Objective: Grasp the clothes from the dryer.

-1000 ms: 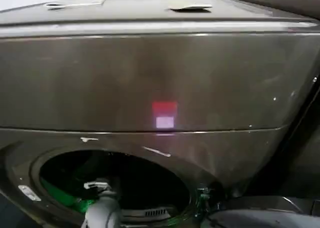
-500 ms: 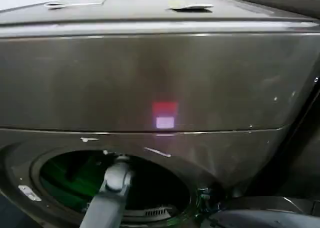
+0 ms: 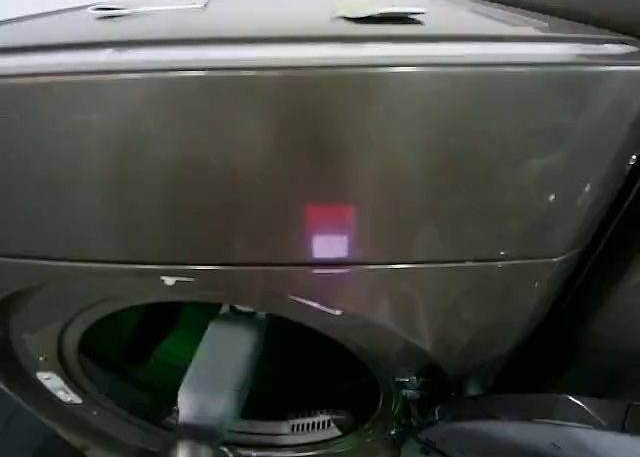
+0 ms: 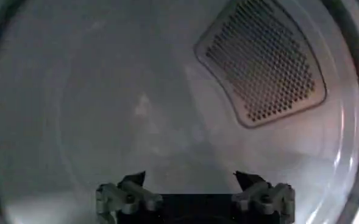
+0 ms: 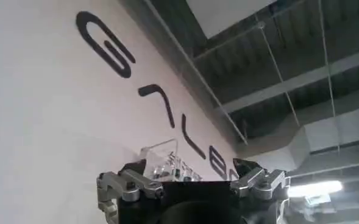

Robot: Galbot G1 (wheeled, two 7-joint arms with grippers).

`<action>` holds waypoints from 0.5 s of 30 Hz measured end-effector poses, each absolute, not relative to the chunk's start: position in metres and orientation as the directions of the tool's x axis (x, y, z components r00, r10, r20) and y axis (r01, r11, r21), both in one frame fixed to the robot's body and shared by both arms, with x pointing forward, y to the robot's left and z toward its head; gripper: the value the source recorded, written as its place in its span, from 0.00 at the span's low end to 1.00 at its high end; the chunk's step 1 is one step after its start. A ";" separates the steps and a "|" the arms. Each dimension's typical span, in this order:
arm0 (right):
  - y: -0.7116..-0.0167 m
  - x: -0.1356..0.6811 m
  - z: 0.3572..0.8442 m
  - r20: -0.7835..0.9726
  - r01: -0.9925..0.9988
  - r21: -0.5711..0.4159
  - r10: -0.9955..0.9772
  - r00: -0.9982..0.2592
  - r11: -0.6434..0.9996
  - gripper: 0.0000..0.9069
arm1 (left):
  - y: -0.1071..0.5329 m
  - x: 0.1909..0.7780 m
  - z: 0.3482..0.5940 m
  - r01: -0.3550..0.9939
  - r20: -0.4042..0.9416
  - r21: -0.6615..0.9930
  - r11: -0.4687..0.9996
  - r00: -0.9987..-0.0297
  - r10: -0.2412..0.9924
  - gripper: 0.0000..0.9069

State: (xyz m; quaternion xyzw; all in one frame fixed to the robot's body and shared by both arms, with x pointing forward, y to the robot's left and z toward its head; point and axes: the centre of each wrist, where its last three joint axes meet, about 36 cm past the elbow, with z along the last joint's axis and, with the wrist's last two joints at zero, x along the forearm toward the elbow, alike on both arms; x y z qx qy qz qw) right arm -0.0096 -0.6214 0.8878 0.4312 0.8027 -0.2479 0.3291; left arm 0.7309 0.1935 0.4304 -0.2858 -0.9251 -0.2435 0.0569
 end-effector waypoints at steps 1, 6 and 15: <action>-0.621 -0.010 0.888 -0.741 0.855 -0.116 0.529 -0.413 0.505 1.00 | 0.197 0.734 0.430 0.587 0.272 0.436 0.682 -0.808 0.522 1.00; -0.621 -0.009 0.888 -0.741 0.854 -0.122 0.526 -0.418 0.506 1.00 | 0.208 0.745 0.430 0.719 0.436 0.521 0.460 -0.688 0.581 1.00; -0.619 -0.010 0.888 -0.743 0.853 -0.134 0.519 -0.423 0.504 1.00 | 0.220 0.763 0.452 0.825 0.696 0.547 0.141 -0.542 0.471 1.00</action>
